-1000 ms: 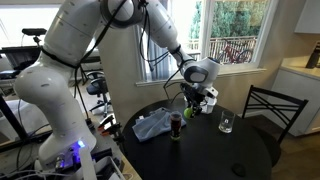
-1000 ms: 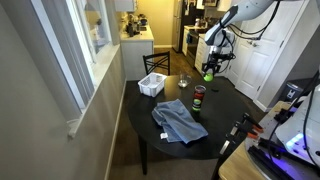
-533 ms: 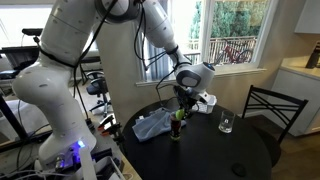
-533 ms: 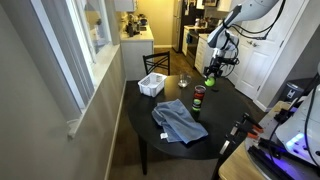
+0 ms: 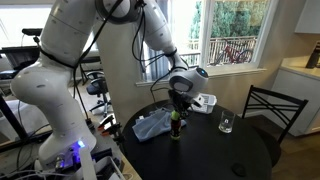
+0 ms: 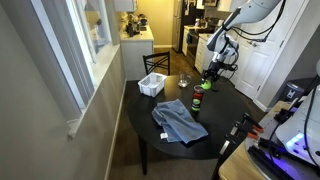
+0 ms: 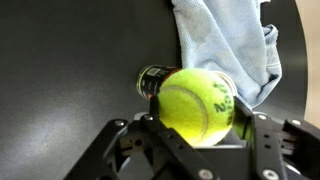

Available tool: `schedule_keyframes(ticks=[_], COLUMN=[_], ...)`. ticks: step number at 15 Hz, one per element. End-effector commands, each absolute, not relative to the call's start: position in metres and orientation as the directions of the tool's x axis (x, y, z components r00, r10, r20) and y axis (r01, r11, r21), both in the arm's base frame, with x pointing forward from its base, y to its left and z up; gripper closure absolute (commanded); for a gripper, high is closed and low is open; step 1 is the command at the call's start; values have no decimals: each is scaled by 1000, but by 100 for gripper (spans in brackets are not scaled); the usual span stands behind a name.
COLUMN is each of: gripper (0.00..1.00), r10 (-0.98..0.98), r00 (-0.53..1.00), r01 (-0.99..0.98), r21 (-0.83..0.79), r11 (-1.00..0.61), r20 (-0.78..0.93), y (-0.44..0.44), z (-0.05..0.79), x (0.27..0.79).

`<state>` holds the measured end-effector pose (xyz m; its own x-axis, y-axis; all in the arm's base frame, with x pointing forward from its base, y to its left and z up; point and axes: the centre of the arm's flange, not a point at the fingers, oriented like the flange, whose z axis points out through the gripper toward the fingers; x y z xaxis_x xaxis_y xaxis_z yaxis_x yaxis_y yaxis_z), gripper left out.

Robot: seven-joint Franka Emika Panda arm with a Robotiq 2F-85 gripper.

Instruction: Put the green ball inside the black container

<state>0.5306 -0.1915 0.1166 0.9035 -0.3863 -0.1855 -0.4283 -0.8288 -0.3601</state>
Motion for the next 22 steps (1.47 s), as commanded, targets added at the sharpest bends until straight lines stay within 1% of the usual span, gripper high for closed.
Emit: schedule_keyframes(ticks=[1, 5, 9, 13, 20, 22], gripper=[57, 57, 57, 57, 57, 57], r10=[-365, -354, -322, -333, -374, -390], r00=[919, 916, 918, 923, 925, 920], r01=[-393, -402, -392, -385, -350, -342], r21=[-407, -392, -415, -438, -532, -567], r11=[-825, -828, -821, -812, -771, -749], r20=[-146, -191, -231, -193, -67, -40], y=[-190, -190, -189, -193, -210, -210], z=[117, 125, 135, 143, 139, 130], x=[515, 512, 500, 494, 483, 492])
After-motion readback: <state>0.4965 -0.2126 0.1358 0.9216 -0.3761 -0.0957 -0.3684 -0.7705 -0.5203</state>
